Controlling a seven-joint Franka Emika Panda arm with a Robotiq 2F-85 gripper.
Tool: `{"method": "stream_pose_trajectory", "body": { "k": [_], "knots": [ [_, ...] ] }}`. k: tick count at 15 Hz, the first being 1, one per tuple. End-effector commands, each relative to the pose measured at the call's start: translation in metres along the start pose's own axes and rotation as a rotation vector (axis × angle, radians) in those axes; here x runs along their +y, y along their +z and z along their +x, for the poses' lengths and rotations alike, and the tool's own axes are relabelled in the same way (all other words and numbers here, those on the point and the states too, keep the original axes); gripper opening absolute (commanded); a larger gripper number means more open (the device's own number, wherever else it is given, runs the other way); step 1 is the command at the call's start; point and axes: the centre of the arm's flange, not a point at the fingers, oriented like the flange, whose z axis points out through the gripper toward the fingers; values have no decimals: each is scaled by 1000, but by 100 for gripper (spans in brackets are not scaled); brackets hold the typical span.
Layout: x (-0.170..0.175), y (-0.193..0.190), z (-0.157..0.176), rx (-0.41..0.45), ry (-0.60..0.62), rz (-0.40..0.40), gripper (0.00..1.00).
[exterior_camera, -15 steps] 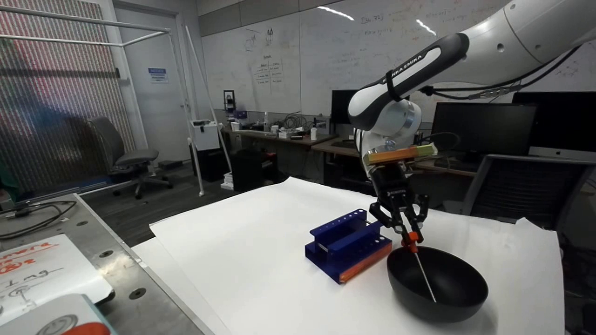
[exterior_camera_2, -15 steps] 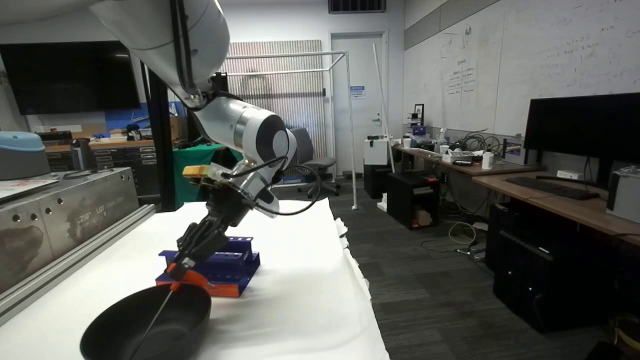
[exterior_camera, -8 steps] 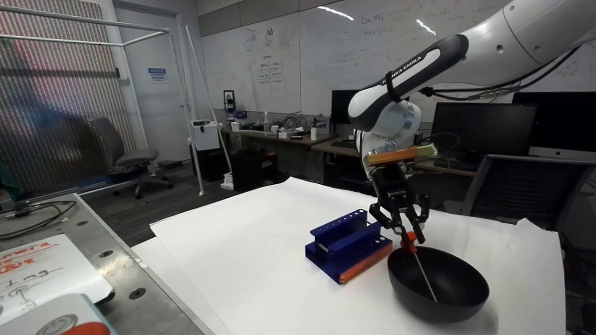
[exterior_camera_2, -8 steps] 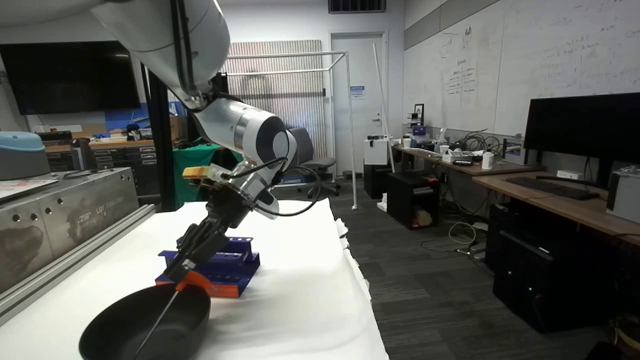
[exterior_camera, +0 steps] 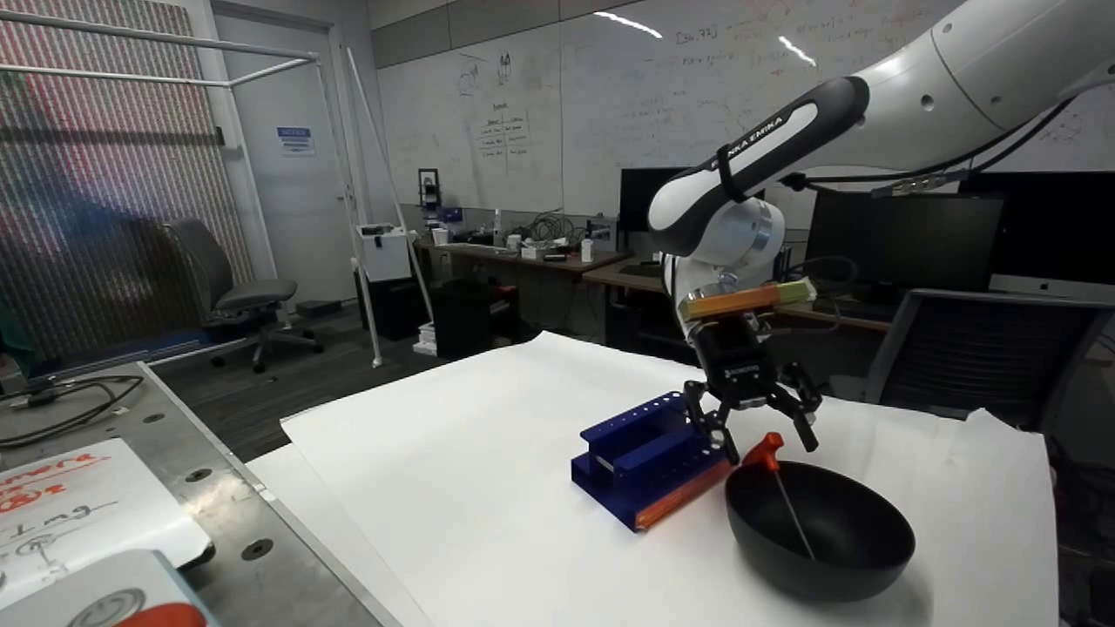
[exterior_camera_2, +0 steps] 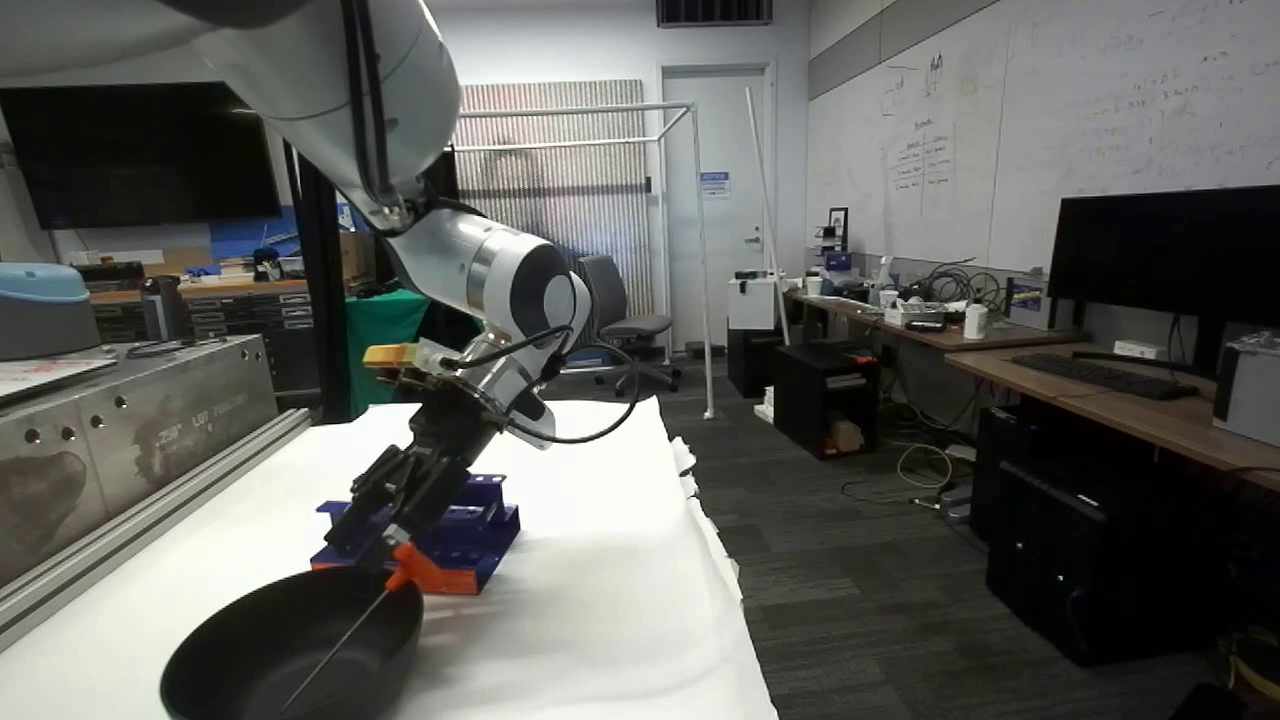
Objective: Put the metal object with the orange handle in the black bowl
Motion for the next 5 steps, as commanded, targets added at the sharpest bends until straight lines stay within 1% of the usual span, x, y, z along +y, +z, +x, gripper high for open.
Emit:
{"method": "stream_pose_trajectory", "body": {
  "k": [1,3,5],
  "knots": [
    [2,-16,-25,35,-35,35,100],
    [5,-30,-48,111,-79,74,100],
    [8,-47,-76,184,-152,121,100]
  ]
}}
